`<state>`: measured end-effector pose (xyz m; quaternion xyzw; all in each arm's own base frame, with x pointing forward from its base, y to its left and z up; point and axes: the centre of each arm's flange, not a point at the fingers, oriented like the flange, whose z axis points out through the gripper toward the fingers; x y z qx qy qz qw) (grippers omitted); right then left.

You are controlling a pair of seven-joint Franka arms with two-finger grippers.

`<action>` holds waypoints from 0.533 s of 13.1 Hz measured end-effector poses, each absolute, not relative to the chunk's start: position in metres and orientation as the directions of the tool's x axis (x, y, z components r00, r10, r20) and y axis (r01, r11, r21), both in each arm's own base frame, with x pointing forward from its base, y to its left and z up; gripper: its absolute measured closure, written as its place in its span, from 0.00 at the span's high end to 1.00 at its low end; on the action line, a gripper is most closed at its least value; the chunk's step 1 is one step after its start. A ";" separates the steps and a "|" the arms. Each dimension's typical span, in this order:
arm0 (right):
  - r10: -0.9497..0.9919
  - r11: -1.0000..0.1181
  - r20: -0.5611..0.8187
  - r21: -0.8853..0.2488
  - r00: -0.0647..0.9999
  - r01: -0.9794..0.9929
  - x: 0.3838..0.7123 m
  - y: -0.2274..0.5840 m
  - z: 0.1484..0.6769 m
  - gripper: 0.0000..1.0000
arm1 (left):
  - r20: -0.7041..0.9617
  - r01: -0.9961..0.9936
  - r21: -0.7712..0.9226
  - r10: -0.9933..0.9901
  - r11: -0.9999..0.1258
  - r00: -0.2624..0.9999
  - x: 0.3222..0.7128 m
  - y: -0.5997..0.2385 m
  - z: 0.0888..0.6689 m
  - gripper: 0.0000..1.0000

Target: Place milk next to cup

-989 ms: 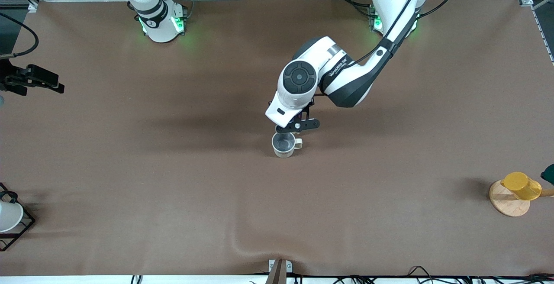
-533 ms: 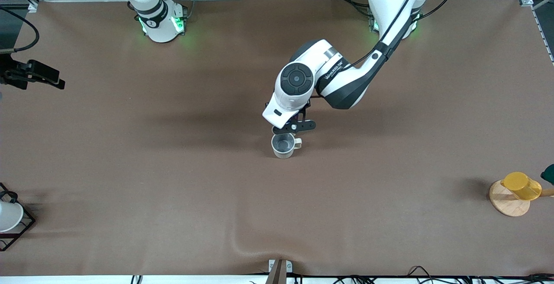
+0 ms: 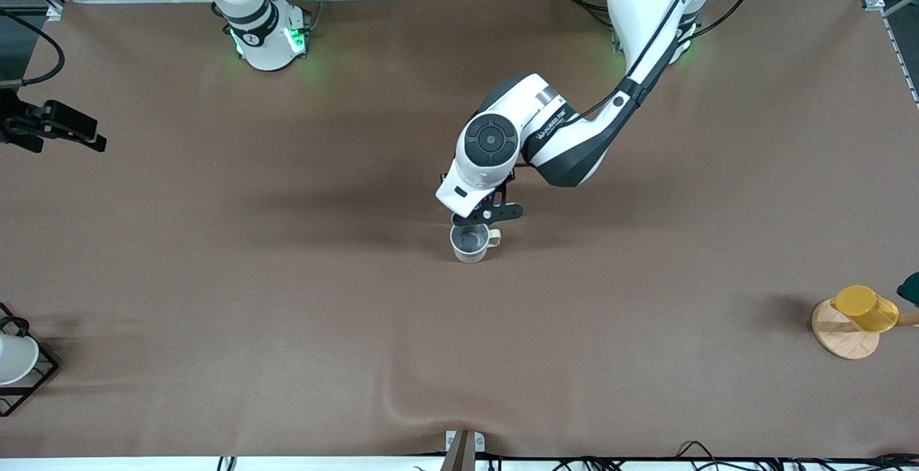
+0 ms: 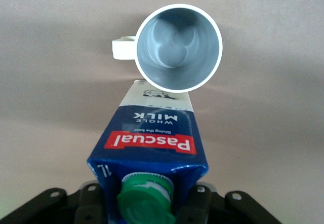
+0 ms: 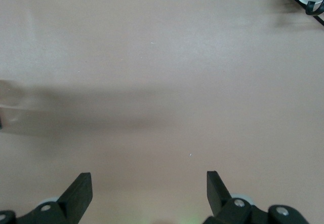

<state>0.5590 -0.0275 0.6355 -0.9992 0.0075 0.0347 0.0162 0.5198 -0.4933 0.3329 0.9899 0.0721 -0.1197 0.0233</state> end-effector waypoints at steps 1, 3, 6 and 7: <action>-0.017 -0.999 -0.070 -0.032 0.997 -0.019 0.559 -0.029 0.635 1.00 | -0.237 0.149 0.033 0.137 -0.988 0.962 0.520 -0.494 0.333 0.68; -0.022 -0.999 -0.072 -0.032 0.997 -0.024 0.559 -0.032 0.635 1.00 | -0.231 0.151 0.042 0.137 -0.988 0.963 0.521 -0.495 0.334 0.76; -0.026 -0.999 -0.075 -0.031 0.997 -0.029 0.559 -0.034 0.633 1.00 | -0.223 0.154 0.052 0.139 -0.987 0.965 0.524 -0.495 0.339 0.89; -0.029 -0.999 -0.076 -0.031 0.997 -0.031 0.559 -0.036 0.633 1.00 | -0.215 0.157 0.061 0.141 -0.986 0.966 0.527 -0.495 0.345 0.98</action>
